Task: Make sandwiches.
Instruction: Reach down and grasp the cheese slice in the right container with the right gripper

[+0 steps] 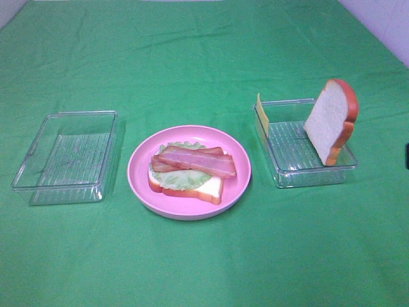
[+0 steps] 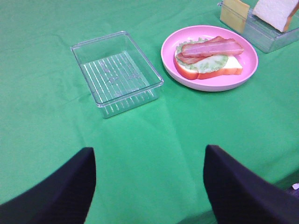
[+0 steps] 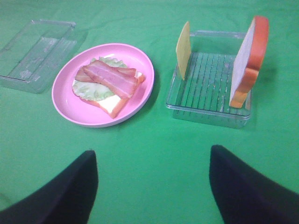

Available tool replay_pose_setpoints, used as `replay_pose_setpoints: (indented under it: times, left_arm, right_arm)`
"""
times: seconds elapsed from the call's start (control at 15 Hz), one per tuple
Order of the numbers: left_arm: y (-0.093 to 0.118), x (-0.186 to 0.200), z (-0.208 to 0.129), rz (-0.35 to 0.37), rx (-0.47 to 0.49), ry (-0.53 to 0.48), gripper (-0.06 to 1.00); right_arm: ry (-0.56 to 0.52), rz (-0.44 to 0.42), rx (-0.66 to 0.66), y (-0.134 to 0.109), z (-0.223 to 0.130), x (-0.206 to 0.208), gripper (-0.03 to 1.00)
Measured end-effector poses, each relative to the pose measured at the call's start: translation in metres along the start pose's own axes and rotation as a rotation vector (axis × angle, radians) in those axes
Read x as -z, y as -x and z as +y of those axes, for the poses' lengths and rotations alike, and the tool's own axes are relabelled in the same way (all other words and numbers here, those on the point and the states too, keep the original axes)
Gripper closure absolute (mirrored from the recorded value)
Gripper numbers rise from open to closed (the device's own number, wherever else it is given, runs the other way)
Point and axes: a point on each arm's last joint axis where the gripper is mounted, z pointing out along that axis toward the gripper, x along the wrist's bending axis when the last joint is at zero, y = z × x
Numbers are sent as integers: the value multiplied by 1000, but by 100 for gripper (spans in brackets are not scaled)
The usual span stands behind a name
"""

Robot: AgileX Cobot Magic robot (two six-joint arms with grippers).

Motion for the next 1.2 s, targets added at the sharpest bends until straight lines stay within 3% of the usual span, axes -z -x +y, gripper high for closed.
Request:
replay_pose_setpoints:
  times: [0.27, 0.4, 0.53, 0.67, 1.2]
  left_arm:
    - [0, -1, 0, 0, 0, 4, 31]
    - [0, -1, 0, 0, 0, 4, 31]
    - [0, -1, 0, 0, 0, 4, 31]
    - [0, -1, 0, 0, -1, 4, 31]
    - [0, -1, 0, 0, -3, 4, 31]
  right_arm:
    - [-150, -37, -15, -13, 45, -54, 37]
    - [-273, -68, -17, -26, 88, -98, 38]
    - [-308, -78, -17, -29, 99, -111, 38]
    - [-365, -97, -19, -39, 137, -139, 38]
    - [-572, -143, -40, -57, 194, -207, 38]
